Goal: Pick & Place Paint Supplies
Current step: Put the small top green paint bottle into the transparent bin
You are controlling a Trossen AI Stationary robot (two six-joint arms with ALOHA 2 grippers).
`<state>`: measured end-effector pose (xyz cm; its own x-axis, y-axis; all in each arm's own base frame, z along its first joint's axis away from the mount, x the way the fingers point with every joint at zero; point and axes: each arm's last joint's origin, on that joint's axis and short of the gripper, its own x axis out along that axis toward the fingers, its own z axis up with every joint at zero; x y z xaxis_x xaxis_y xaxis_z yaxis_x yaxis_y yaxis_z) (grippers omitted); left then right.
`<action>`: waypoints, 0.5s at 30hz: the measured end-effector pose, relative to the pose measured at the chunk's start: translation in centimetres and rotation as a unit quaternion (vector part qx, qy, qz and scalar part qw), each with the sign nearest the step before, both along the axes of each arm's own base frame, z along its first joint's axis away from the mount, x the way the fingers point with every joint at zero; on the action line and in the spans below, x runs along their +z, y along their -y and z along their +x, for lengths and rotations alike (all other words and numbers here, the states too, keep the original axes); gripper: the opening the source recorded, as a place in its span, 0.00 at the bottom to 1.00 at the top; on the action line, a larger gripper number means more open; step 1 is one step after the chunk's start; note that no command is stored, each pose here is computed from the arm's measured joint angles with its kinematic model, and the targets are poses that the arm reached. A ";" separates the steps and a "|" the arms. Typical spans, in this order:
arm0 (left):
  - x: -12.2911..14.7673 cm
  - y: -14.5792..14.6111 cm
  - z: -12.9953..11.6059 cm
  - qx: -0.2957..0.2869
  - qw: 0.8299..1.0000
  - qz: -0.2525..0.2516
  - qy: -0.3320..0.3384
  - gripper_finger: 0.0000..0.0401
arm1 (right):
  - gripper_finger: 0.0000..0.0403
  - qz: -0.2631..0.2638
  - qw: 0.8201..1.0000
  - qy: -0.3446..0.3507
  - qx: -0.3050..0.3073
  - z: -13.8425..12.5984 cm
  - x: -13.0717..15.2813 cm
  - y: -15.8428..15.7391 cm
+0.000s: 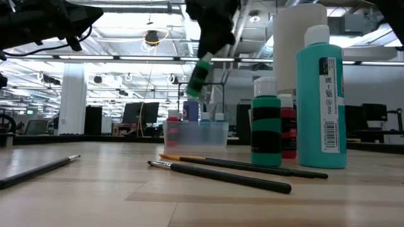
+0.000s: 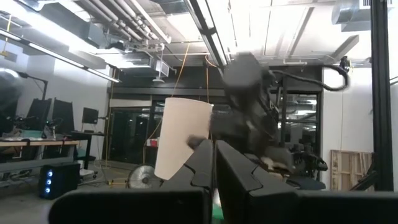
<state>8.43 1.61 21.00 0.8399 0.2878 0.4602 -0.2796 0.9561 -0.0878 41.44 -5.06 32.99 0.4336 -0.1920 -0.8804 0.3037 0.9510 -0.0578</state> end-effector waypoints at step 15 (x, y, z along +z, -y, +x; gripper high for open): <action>0.0 0.0 0.0 0.000 1.000 0.000 0.000 0.00 | 0.25 -0.015 0.988 0.065 -0.138 -1.2 1.5 9.1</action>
<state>8.43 1.61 21.00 0.8398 0.2880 0.4602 -0.2798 0.9560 -0.0877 40.27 -14.14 34.45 0.4703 -0.3447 -0.8124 0.5588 0.8288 -0.0282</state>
